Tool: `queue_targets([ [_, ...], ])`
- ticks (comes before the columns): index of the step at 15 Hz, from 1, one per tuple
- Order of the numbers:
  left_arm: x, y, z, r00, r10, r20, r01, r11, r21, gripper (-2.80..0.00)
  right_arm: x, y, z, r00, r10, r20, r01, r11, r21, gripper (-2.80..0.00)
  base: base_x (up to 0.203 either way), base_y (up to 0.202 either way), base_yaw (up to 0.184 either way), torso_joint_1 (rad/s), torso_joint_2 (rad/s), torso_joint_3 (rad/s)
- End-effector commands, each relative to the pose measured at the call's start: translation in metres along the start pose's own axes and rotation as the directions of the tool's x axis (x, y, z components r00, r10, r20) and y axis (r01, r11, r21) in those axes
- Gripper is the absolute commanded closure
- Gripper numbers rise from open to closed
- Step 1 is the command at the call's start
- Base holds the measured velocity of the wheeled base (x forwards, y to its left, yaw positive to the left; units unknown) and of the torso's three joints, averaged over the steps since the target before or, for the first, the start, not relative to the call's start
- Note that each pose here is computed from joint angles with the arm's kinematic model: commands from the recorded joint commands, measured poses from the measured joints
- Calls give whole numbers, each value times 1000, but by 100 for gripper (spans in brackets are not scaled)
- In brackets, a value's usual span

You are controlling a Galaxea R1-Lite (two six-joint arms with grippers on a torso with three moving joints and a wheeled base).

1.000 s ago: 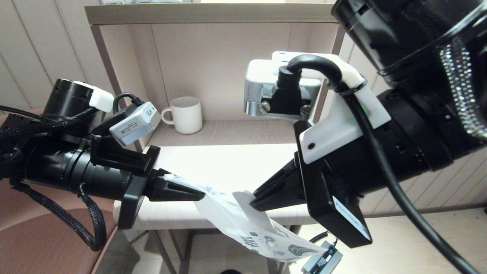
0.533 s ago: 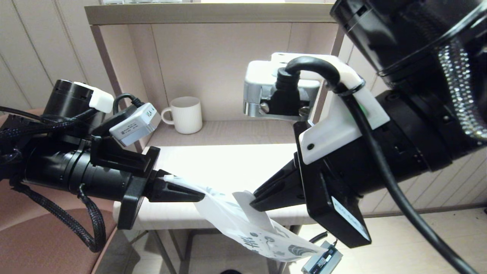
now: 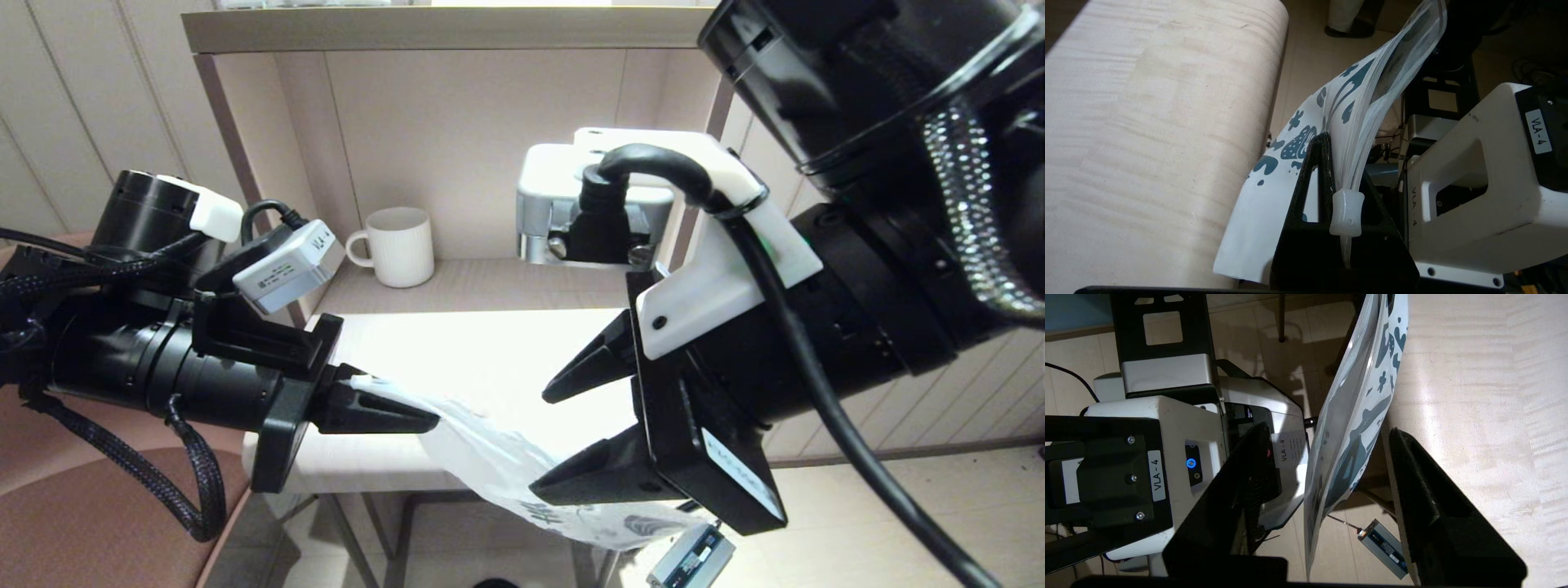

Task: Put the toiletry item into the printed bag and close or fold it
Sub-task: Place the comb into the storage bag, then close the strorage bag and place it on the desk

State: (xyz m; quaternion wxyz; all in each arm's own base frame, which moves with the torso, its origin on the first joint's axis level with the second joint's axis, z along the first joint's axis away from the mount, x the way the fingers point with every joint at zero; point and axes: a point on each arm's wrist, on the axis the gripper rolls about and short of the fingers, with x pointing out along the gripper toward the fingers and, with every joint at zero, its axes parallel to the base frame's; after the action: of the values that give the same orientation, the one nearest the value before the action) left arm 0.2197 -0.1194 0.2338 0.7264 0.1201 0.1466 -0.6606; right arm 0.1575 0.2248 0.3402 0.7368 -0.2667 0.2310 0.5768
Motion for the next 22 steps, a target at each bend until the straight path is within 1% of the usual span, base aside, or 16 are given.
queue_targets([
  [1,0,-1,0,1000,-4,3,4,1000,3,0,-1,1,0,1000,2,0,-2,1000,-2,-280,0,0,0,0,0,0],
  [5,0,0,1,1000,-3,4,3,1000,4,0,-7,1,2,1000,-8,23,8,1000,-1,-280,0,0,0,0,0,0],
  [8,1,0,-2,1000,-6,-3,6,1000,-15,0,-24,1,6,993,-48,106,48,999,1,-280,0,0,0,0,0,0],
  [10,2,1,-4,1000,-12,-7,12,999,-32,0,-28,-1,12,984,-69,164,63,997,41,-280,0,0,0,0,0,0],
  [12,3,2,-5,1000,-14,-10,13,997,-74,0,-28,-1,14,979,-79,187,54,990,134,-280,0,0,0,0,0,0],
  [13,3,2,-3,1000,-13,-7,12,995,-97,0,-29,-2,18,972,-89,218,52,984,170,-280,0,0,0,0,0,0],
  [15,2,4,4,1000,-5,8,6,991,-135,0,-26,-6,24,957,-108,269,56,979,194,-280,0,0,0,0,0,0],
  [17,8,7,2,1000,-19,0,19,989,-148,0,-19,-5,25,962,-104,254,54,979,197,-280,0,0,0,0,0,0],
  [19,10,7,4,1000,-27,1,27,989,-146,0,-16,-4,24,964,-106,245,58,979,195,-280,0,0,0,0,0,0],
  [20,10,6,5,1000,-30,2,30,989,-142,0,-16,-4,23,965,-104,239,58,980,193,0,0,0,0,0,0,0],
  [22,11,5,4,999,-33,0,32,989,-145,0,-13,-1,21,973,-89,215,47,980,193,0,0,0,0,0,0,0],
])
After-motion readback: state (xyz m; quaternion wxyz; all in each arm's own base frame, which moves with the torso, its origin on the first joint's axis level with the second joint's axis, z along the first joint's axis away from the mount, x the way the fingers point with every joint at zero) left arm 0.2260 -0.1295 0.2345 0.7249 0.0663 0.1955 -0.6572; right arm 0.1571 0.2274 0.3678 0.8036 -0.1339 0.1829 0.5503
